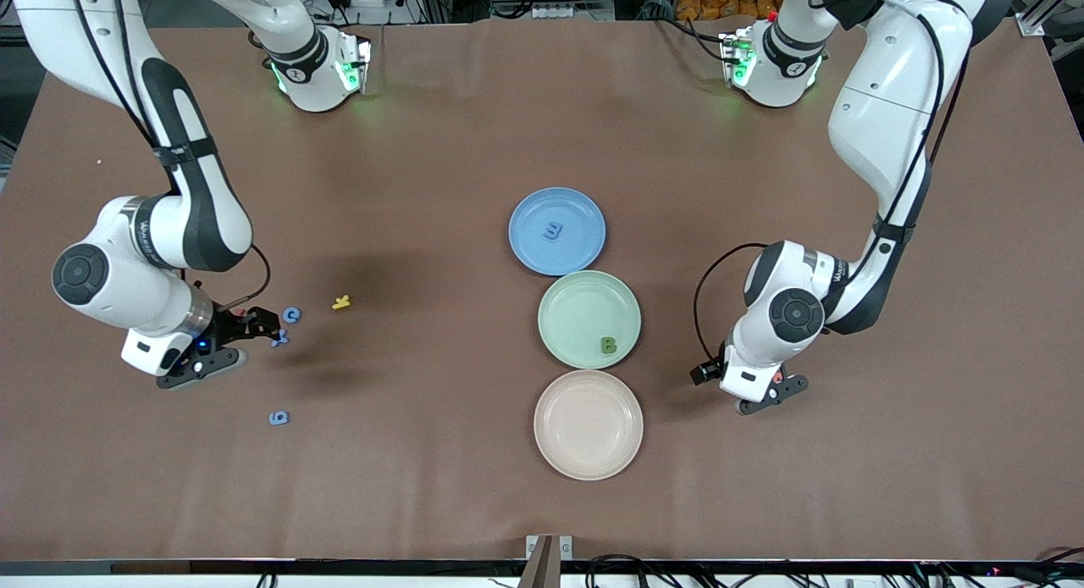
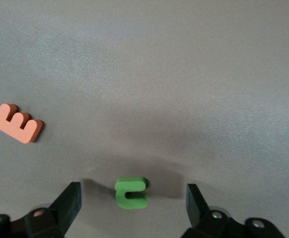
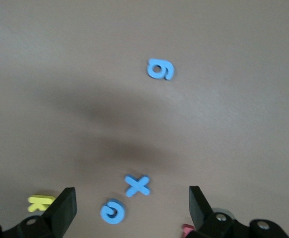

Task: Sort letters by color into matching plates
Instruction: 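Grasp the green c with the left gripper while the right gripper grasps blue X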

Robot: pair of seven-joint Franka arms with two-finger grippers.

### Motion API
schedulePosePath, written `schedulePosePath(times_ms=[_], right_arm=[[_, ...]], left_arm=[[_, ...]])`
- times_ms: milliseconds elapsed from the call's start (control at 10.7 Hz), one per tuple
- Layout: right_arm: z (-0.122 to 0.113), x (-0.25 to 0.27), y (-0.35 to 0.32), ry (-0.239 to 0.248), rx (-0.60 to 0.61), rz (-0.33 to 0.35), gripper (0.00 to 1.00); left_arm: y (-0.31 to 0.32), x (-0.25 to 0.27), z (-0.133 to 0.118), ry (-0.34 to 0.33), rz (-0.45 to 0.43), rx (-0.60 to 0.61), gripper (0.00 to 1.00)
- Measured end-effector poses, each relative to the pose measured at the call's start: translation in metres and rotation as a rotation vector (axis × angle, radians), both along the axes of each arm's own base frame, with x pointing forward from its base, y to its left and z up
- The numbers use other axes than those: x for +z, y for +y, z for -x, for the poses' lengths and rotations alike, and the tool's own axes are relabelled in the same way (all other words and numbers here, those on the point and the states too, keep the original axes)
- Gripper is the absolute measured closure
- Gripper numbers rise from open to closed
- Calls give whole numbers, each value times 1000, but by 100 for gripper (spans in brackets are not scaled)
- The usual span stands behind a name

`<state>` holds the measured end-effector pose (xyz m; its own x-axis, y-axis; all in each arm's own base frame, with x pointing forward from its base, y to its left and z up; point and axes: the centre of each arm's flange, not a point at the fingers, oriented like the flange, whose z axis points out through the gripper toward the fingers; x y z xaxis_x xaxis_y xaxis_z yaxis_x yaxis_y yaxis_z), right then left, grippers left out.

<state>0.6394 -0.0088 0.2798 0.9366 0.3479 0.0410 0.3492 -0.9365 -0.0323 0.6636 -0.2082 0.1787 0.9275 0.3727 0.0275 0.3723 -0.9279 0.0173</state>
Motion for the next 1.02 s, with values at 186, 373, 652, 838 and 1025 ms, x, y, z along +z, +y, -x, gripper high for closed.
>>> schedulePosePath(times_ms=[186,373,652,838,1025], right_arm=[[9,-17,-20,-4,-7,-2,0],[17,-33,-25,-6,1,0,0],[25,-61,-22,-28,4,5,0],[26,-71,-21,-29,6,6,0],[26,-79,-19,-40,9,8,0]], left_arm=[[0,-3,1,3,0,0,14],[0,-5,1,6,0,0,26],[0,0,-2,-4,1,2,62],[1,1,-3,-6,1,2,73],[-4,2,-2,-12,4,-4,73]])
